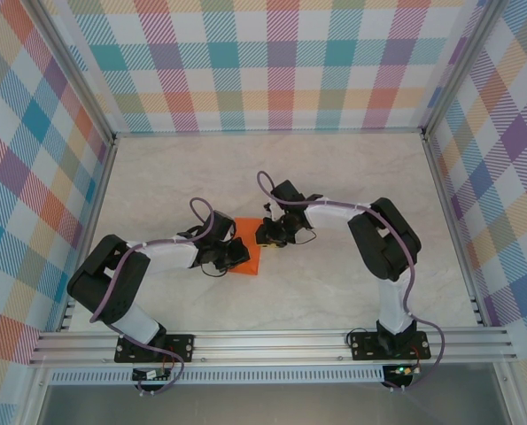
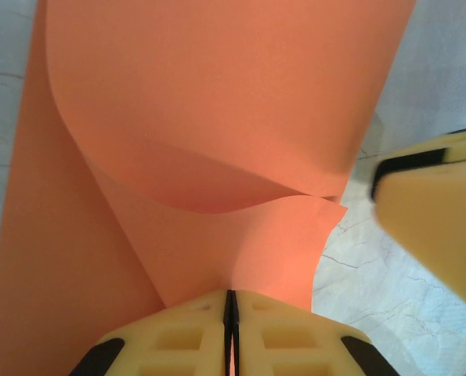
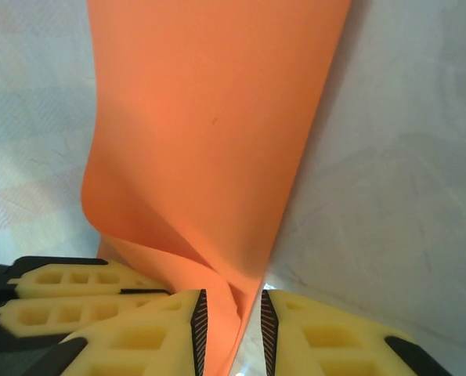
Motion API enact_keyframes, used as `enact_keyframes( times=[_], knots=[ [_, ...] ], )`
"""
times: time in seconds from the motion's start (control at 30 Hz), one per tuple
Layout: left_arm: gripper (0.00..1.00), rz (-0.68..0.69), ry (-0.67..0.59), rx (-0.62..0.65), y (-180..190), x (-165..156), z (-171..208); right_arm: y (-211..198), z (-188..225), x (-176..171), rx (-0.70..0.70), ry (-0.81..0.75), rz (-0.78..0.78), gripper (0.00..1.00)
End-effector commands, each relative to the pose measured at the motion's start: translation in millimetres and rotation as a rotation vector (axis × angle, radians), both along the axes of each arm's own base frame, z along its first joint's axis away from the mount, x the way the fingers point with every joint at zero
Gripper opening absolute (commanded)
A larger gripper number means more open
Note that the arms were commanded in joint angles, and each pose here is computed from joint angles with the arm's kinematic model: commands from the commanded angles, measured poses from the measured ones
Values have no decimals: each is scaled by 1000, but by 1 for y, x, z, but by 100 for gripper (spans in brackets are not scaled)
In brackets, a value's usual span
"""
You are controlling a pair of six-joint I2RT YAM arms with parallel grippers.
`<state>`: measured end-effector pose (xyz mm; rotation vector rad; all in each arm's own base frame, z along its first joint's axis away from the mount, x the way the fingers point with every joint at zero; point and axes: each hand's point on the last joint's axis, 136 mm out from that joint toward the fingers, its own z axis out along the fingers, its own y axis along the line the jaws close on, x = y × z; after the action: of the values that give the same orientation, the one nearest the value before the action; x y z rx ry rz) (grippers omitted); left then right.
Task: Fold a paper plane with a square sheet of paper (pick it up from the middle)
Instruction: Fold the triangle a second time at the center of the table.
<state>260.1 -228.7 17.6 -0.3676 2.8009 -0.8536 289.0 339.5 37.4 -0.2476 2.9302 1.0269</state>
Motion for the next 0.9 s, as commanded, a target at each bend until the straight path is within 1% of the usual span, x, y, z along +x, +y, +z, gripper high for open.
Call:
enact_keyframes(
  times=[0.0, 0.1, 0.17, 0.3, 0.43, 0.63, 0.87],
  knots=[
    [11, 36, 60, 78, 16, -7, -13, -10, 33, 0, -9, -81, -30, 28],
    [10, 48, 66, 91, 18, -7, -14, -11, 33, -14, 12, -45, -30, 25],
    [9, 48, 65, 92, 18, -6, -15, -9, 29, -25, 19, -15, -25, 21],
    [9, 45, 67, 93, 16, -7, -15, 4, 25, -45, 64, 44, -3, 14],
    [8, 47, 72, 97, 17, -8, -17, 13, 18, -57, 83, 82, 11, 11],
    [6, 46, 76, 97, 16, -8, -19, 25, 7, -70, 94, 129, 45, 9],
    [5, 54, 77, 100, 17, -9, -19, 22, -13, -79, 59, 169, 45, 8]
  ],
)
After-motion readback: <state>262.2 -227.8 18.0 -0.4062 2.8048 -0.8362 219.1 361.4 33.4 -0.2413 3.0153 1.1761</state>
